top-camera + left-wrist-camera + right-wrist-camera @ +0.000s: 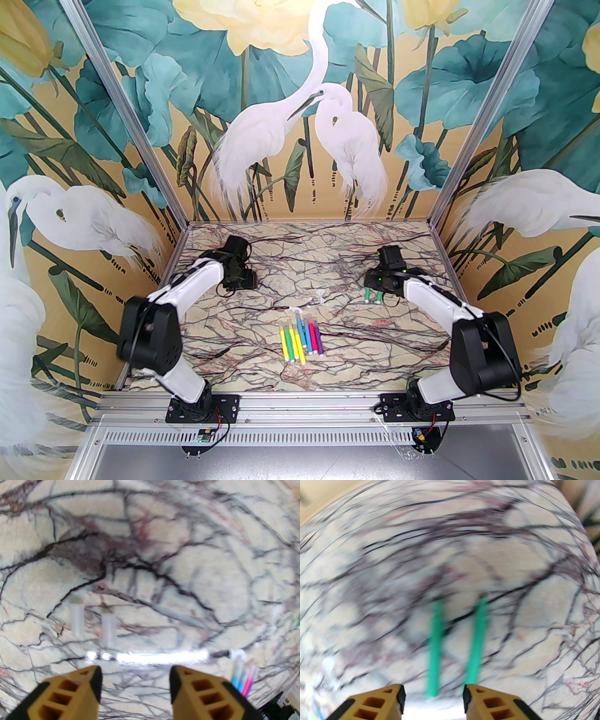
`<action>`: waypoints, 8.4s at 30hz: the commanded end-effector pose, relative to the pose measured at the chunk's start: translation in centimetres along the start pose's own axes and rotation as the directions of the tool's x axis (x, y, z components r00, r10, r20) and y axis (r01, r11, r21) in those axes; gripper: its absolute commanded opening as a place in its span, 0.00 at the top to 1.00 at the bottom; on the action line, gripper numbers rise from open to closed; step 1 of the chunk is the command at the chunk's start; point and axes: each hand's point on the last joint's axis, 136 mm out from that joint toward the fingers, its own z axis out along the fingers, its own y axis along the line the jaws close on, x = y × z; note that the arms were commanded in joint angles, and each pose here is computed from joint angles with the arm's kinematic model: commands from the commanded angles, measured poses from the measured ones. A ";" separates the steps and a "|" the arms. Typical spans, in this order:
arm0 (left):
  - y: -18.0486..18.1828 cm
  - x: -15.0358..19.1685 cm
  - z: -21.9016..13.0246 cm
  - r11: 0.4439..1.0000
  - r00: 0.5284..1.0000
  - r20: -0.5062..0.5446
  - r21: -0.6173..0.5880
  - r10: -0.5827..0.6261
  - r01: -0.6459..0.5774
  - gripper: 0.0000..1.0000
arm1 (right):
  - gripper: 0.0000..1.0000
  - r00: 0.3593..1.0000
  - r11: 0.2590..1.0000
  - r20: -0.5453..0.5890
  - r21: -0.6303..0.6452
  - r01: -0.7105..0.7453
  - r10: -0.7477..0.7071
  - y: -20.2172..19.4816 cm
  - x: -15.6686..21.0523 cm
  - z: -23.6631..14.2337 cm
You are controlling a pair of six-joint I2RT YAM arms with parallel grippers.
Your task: Open the pen caps
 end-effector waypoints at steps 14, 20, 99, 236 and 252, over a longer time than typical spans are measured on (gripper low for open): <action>-4.8 1.7 -2.3 0.928 0.986 0.158 0.372 -0.059 -0.004 0.31 | 0.50 0.938 0.938 -0.204 -0.269 0.220 -0.279 10.7 10.7 -2.2; -5.9 2.2 -3.3 0.895 0.984 0.172 0.445 -0.050 -0.032 0.29 | 0.50 0.910 0.926 -0.270 -0.296 0.233 -0.315 12.2 13.9 -1.8; -7.5 3.0 -4.3 0.827 0.982 0.170 0.561 -0.080 -0.030 0.27 | 0.82 0.881 0.895 -0.180 -0.188 0.405 -0.437 16.0 16.1 -0.7; -8.6 0.1 -5.2 0.827 0.987 0.120 0.562 -0.110 0.024 1.00 | 0.89 0.923 0.855 0.146 -0.349 0.384 -0.355 17.4 9.4 -5.8; -2.6 1.9 -0.9 0.980 0.999 0.024 0.198 -0.037 0.032 1.00 | 0.88 0.976 0.988 0.152 0.052 0.148 -0.154 4.8 2.1 -4.2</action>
